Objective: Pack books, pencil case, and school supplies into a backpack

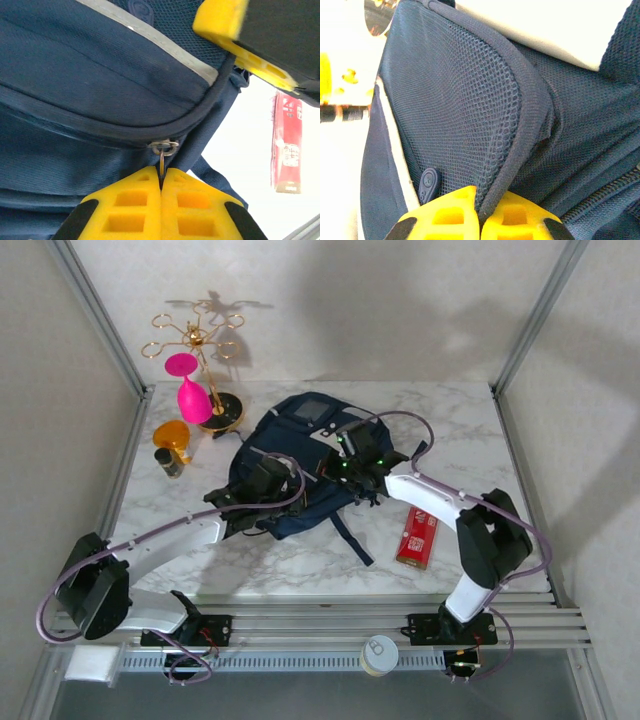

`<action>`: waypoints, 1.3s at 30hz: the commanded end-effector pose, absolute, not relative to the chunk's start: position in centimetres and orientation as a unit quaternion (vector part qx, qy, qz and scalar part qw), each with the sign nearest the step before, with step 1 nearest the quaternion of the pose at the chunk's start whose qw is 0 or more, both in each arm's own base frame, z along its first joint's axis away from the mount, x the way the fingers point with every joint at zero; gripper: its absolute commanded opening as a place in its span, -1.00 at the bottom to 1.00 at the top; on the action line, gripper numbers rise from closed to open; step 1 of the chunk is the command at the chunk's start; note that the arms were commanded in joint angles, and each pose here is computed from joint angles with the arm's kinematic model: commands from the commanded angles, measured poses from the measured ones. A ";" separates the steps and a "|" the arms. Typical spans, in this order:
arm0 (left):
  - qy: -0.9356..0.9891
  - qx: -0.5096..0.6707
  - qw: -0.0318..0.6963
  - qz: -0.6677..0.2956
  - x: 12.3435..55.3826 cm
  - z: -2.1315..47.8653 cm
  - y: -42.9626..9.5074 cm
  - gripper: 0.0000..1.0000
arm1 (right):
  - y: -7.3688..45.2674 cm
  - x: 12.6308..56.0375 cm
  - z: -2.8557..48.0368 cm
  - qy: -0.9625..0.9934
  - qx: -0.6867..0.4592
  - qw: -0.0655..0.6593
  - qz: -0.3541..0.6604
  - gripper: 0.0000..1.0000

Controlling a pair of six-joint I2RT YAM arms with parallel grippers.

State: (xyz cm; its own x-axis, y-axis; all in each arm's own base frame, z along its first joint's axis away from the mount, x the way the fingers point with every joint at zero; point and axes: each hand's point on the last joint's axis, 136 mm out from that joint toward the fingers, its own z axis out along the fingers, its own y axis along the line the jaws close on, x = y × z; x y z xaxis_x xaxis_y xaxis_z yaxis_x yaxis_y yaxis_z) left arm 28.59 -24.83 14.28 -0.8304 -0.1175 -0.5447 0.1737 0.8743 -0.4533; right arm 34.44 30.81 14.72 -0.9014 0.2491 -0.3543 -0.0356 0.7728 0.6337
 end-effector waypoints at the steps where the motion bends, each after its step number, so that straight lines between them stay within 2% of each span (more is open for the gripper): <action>1: 0.943 0.001 0.264 -0.205 27.1 12.2 -22.5 -1.00 | 27.2 35.7 17.4 0.904 -0.012 0.260 0.339 -1.00; 6: 0.943 0.044 0.281 -0.173 27.6 12.2 -21.7 -1.00 | 23.8 37.7 17.1 0.916 -0.052 0.245 0.313 -1.00; 10: 0.947 0.053 0.272 -0.165 28.9 11.4 -21.3 -1.00 | 23.8 38.1 18.0 0.914 -0.056 0.254 0.313 -1.00; 11: 0.947 0.059 0.269 -0.165 29.1 11.3 -21.6 -1.00 | 23.7 38.1 18.0 0.914 -0.046 0.252 0.314 -0.91; 14: 0.941 0.063 0.272 -0.189 29.6 11.8 -22.8 -1.00 | 23.0 37.2 17.4 0.920 0.013 0.230 0.316 -0.25; 15: 0.937 0.064 0.274 -0.205 29.6 12.1 -23.3 -1.00 | 23.6 36.4 17.3 0.914 0.028 0.219 0.339 -0.11; 18: 0.933 0.062 0.276 -0.222 29.7 12.2 -23.9 -1.00 | 24.7 34.5 17.1 0.901 0.079 0.195 0.380 0.15; 22: 0.934 0.062 0.273 -0.222 29.6 11.8 -23.9 -1.00 | 26.3 32.3 16.7 0.890 0.118 0.168 0.407 0.33; 26: 0.932 0.069 0.274 -0.227 29.7 11.9 -24.2 -1.00 | 28.2 31.4 17.1 0.876 0.144 0.160 0.432 0.36; 29: 0.931 0.073 0.272 -0.232 29.7 11.7 -24.5 -1.00 | 29.7 31.4 18.6 0.873 0.135 0.172 0.437 0.31; 31: 0.931 0.074 0.271 -0.232 29.8 11.6 -24.6 -1.00 | 30.1 31.2 19.0 0.878 0.131 0.180 0.423 0.19; 34: 0.930 0.077 0.271 -0.235 29.9 11.6 -24.8 -1.00 | 30.4 30.9 19.0 0.885 0.132 0.192 0.404 0.16; 37: 0.930 0.078 0.272 -0.236 30.0 11.7 -24.9 -1.00 | 31.5 30.6 19.0 0.888 0.120 0.200 0.396 0.03; 39: 0.930 0.076 0.273 -0.234 30.0 11.7 -24.8 -1.00 | 31.3 31.1 18.2 0.895 0.123 0.203 0.377 -0.20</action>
State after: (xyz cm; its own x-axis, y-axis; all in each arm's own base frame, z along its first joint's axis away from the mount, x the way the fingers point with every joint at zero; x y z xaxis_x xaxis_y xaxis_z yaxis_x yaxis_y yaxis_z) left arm 29.92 -24.17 11.41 -0.8446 -0.0046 -0.5353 0.2365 0.8939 -0.3808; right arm 30.38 29.38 16.26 -0.8975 0.3739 -0.2340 0.1113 0.7054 0.7000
